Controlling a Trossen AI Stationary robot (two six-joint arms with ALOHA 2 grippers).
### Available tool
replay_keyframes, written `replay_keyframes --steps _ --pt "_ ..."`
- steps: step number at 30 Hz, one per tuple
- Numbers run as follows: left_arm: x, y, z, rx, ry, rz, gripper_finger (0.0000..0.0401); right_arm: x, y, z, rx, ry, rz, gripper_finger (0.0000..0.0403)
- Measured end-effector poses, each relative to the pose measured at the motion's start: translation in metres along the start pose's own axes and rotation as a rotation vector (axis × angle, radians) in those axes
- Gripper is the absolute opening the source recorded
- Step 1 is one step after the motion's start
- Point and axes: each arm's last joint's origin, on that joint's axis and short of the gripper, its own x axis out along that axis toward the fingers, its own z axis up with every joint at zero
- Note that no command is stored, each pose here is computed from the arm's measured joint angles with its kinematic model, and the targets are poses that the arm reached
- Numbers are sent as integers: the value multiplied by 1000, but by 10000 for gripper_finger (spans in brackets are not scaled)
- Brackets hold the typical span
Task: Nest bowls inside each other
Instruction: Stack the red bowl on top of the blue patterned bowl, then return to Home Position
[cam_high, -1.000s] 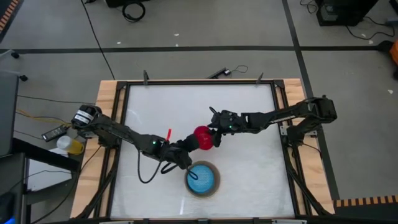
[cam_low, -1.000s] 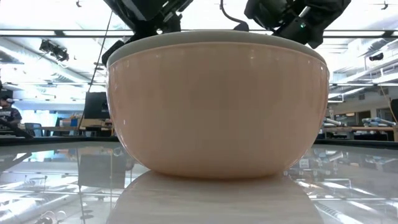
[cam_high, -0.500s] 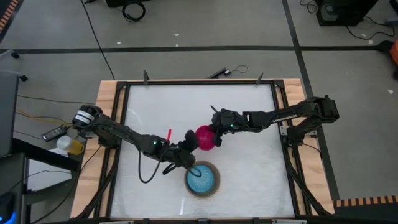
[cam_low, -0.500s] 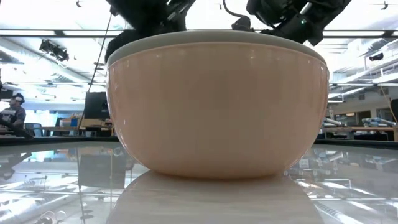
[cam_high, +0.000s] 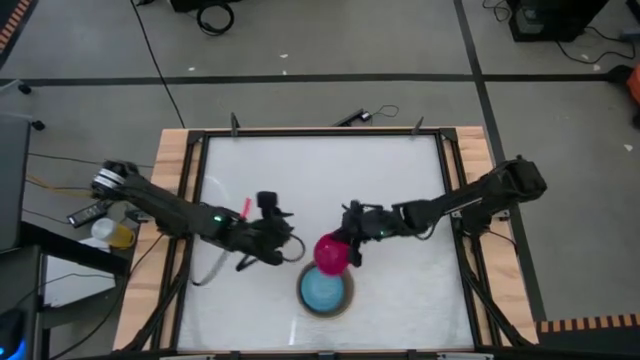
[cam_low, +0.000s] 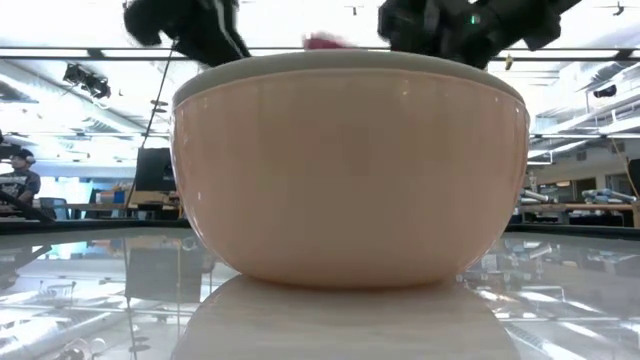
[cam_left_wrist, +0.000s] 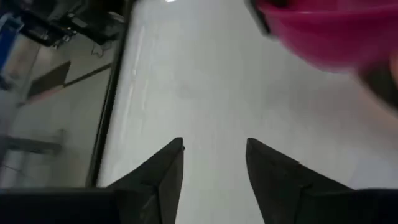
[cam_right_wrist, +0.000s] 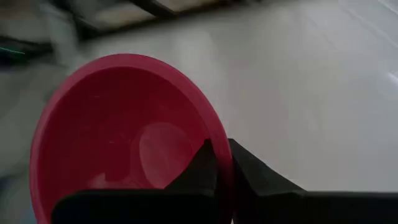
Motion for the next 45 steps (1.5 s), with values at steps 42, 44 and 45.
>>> replay_keyframes --steps 42,44,45 --pt "-15 28 -103 -479 -63 56 164 -71 11 31 -121 92 -479 213" --pt "-12 30 -122 -549 -120 35 164 -87 0 18 -101 62 -484 210" --pt "-10 28 -133 -580 -152 12 164 -93 -5 9 -83 33 -475 207"
